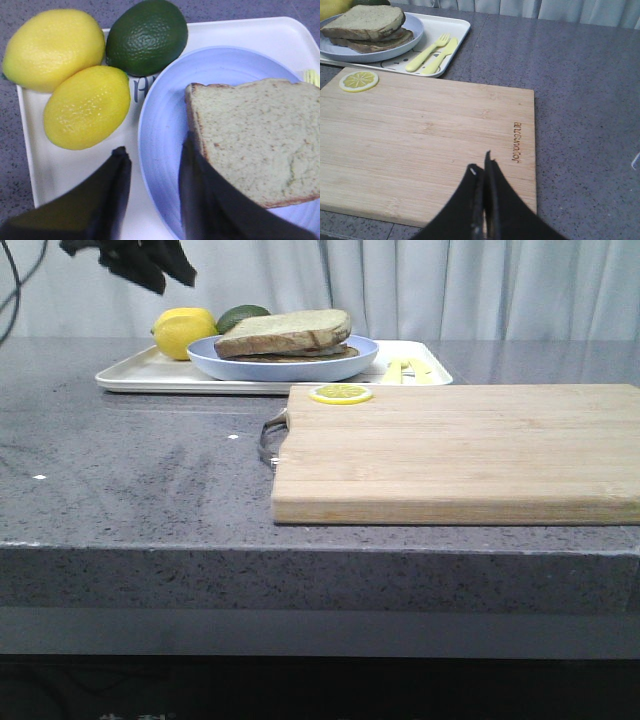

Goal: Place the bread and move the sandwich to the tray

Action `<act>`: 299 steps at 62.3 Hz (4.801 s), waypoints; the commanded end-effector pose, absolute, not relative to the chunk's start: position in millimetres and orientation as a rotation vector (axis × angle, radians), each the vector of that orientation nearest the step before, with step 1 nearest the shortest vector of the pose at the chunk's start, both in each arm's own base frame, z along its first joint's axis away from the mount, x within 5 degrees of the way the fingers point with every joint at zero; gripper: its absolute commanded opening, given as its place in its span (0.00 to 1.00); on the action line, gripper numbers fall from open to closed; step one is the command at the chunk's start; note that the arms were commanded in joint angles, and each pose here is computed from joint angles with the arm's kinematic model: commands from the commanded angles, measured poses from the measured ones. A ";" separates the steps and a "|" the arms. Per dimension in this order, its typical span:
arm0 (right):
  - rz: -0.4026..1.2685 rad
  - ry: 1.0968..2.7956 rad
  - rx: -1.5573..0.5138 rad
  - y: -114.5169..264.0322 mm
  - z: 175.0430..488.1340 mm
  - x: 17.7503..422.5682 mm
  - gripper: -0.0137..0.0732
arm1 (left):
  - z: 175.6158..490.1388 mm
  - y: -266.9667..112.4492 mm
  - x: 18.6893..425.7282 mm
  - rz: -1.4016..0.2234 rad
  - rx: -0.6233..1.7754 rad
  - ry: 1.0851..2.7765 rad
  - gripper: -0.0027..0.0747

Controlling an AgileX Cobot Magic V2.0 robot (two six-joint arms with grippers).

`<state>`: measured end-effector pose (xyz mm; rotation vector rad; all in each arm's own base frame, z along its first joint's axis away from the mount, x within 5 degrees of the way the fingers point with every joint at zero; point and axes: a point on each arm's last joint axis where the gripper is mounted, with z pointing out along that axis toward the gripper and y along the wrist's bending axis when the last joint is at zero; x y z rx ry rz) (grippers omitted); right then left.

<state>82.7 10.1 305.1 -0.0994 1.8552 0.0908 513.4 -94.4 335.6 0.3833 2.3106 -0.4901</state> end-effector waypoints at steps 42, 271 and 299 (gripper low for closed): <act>0.081 1.764 -0.085 9.0 320.0 84.4 0.09 | 423.5 -101.1 418.5 -0.049 0.396 2.360 0.01; 0.095 1.770 -0.079 9.6 319.5 84.3 0.09 | 200.4 -0.9 55.1 -0.076 -0.063 1.569 0.01; 0.095 1.770 -0.079 9.6 319.5 84.3 0.09 | 200.4 -0.9 55.1 -0.076 -0.063 1.569 0.01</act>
